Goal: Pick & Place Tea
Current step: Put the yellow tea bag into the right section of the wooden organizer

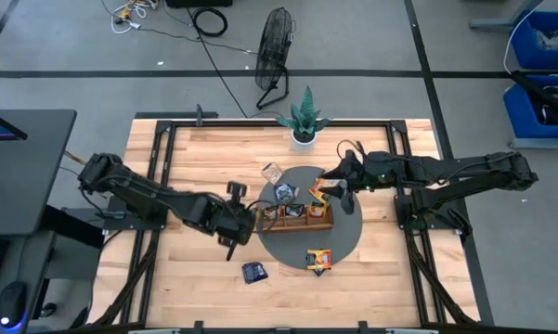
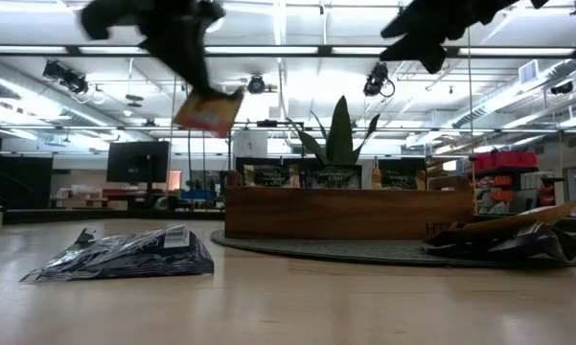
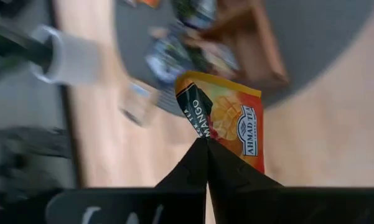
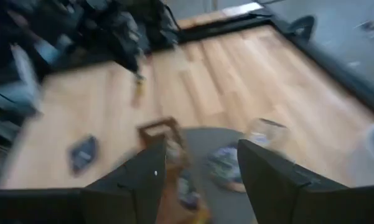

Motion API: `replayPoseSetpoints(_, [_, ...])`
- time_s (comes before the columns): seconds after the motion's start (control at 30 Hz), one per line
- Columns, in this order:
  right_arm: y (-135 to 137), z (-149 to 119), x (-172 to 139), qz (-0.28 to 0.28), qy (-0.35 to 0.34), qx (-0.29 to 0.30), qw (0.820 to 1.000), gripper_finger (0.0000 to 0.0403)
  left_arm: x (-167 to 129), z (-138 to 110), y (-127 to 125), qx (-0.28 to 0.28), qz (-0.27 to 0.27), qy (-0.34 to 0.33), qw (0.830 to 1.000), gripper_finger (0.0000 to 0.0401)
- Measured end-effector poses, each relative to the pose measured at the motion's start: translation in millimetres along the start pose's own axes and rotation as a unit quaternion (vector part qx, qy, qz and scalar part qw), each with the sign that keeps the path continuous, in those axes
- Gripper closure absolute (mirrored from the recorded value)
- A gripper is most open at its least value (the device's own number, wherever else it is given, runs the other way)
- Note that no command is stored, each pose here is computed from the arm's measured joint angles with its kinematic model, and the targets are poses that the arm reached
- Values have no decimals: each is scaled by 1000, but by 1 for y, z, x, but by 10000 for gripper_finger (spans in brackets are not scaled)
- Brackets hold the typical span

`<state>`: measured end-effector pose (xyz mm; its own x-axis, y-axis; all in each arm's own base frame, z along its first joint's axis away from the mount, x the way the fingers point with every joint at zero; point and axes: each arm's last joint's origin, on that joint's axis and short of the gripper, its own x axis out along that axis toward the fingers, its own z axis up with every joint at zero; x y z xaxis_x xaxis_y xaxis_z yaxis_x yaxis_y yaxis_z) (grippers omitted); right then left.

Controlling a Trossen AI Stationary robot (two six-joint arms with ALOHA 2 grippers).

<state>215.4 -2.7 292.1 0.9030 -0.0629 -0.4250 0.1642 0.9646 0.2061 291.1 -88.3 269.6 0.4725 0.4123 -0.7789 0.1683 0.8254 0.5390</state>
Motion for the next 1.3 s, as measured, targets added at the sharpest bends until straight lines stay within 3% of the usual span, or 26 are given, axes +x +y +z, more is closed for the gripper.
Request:
replayPoseSetpoints(0.13, [-8,5,0,44,5,92,995,197,-6,12,25,43,36,-20,998,399])
replayPoseSetpoints(0.23, [-13,18,-3,73,12,123,990,197,-9,20,40,63,52,-40,996,399])
replayPoseSetpoints(0.53, [-20,68,11,94,126,112,981,197,-11,36,68,124,88,-97,984,399])
replayPoseSetpoints(0.8, [-25,109,41,96,160,113,976,197,-11,40,73,142,109,-111,978,399])
replayPoseSetpoints(1.3, [-31,122,85,107,224,127,960,197,-14,46,78,177,144,-130,965,399])
